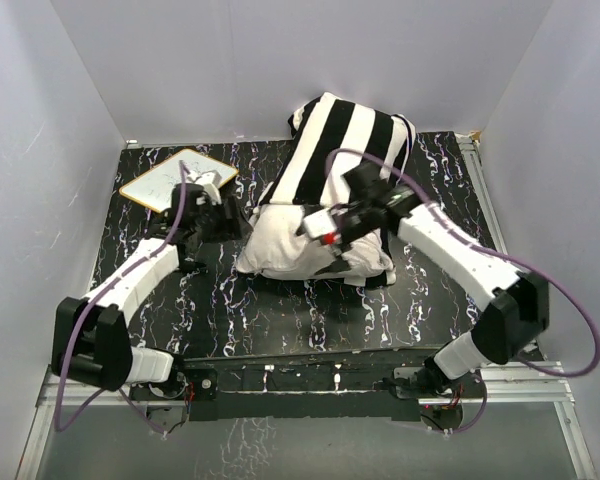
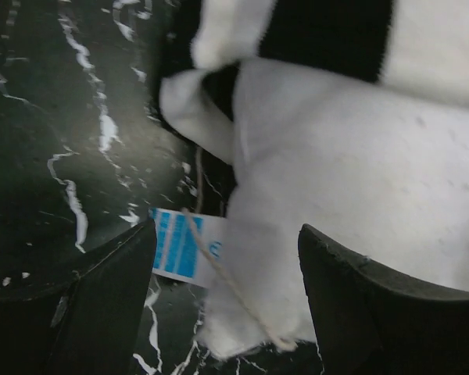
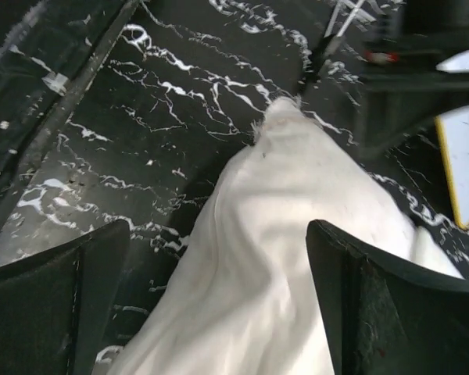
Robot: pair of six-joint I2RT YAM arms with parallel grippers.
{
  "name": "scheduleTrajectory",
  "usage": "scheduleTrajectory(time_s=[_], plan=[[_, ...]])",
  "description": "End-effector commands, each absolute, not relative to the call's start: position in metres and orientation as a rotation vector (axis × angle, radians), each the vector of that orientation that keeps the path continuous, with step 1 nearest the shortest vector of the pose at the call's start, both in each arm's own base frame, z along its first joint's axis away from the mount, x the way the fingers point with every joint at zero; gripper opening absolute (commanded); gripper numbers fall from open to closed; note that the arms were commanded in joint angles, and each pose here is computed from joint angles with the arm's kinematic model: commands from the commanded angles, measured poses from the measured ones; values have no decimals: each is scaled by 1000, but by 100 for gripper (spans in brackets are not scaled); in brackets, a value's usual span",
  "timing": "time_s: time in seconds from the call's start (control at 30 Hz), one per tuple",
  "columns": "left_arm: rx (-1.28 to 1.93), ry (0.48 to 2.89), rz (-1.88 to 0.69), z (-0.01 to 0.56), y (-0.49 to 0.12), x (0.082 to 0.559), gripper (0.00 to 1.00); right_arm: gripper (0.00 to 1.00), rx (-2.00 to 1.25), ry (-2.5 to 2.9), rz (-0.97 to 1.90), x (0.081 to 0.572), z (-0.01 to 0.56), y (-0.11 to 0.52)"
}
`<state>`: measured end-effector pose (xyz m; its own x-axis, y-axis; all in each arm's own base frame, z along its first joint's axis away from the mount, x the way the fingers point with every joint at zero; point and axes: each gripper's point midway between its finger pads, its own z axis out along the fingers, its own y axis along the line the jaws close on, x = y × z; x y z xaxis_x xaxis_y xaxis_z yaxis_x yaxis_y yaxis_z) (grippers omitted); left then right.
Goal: Put the pillow into the pillowcase
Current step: Stuff the pillow into the pillowcase.
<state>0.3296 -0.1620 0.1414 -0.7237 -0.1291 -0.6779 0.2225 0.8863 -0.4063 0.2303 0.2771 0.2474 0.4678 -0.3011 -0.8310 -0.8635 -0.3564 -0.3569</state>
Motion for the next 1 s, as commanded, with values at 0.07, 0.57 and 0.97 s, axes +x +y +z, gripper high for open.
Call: scheduleTrajectory(time_s=[0.07, 0.57, 0.97], plan=[[-127, 2192, -846, 151, -151, 365, 71, 99, -1881, 1088, 450, 284, 216, 345], [-264, 2199, -991, 105, -160, 337, 74, 9, -1375, 1357, 86, 417, 197, 289], [-391, 2038, -1264, 96, -216, 335, 97, 8, -1062, 1410, 528, 453, 313, 239]])
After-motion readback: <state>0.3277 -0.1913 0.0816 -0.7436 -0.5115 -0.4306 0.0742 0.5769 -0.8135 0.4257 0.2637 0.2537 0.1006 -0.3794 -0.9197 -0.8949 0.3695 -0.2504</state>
